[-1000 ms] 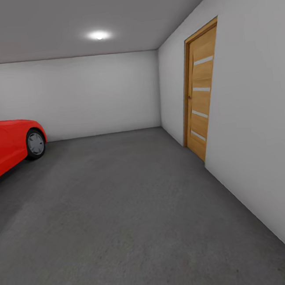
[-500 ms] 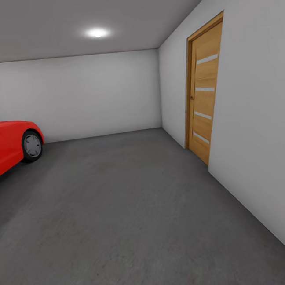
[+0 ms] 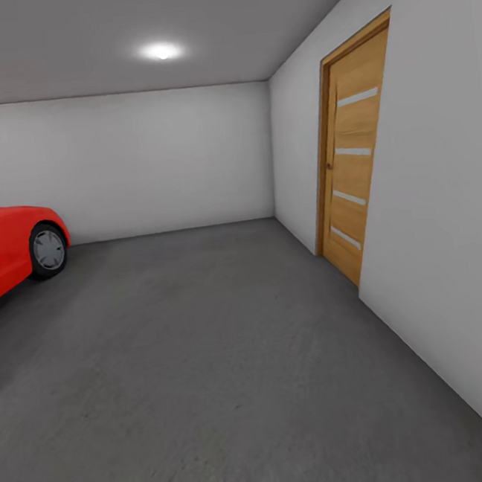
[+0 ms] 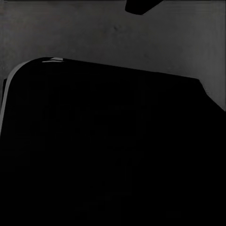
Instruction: Move the two storage containers from the living room to the garage. In the garage, place one container on the floor and stack the other container on top of it (either order is fine).
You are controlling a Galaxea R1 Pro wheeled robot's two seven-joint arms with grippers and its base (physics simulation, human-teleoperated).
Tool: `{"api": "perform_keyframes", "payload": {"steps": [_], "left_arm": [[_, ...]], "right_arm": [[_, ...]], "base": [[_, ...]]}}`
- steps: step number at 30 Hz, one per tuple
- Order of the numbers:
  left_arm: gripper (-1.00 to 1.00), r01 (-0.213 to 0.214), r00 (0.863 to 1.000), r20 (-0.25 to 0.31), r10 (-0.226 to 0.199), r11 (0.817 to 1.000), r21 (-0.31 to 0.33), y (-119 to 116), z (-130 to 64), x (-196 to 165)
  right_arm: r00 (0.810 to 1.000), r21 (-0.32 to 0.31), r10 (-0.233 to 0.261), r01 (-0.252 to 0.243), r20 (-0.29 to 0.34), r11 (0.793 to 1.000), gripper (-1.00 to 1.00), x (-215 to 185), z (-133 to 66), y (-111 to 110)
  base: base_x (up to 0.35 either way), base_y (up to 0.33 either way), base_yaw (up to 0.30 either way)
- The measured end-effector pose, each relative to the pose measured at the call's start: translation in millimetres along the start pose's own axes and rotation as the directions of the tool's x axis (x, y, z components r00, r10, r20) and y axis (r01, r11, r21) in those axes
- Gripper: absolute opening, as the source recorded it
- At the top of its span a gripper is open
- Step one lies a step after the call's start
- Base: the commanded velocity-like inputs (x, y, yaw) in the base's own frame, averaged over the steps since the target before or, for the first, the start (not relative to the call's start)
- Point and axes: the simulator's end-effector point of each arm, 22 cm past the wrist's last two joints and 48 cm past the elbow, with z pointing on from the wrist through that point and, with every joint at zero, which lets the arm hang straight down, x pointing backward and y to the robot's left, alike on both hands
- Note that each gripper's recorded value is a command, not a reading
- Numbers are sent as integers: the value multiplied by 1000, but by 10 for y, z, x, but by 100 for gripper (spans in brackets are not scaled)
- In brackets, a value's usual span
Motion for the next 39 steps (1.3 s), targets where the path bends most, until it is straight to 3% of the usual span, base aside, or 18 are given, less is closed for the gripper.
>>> {"api": "perform_keyframes", "payload": {"steps": [39], "left_arm": [[100, -22, 1000, 4, 22, 1000, 8, -43, 0, 0]], "right_arm": [[1000, 0, -2, 2, 0, 1000, 100, -2, 0, 0]], "base": [[323, 71, 0]]}}
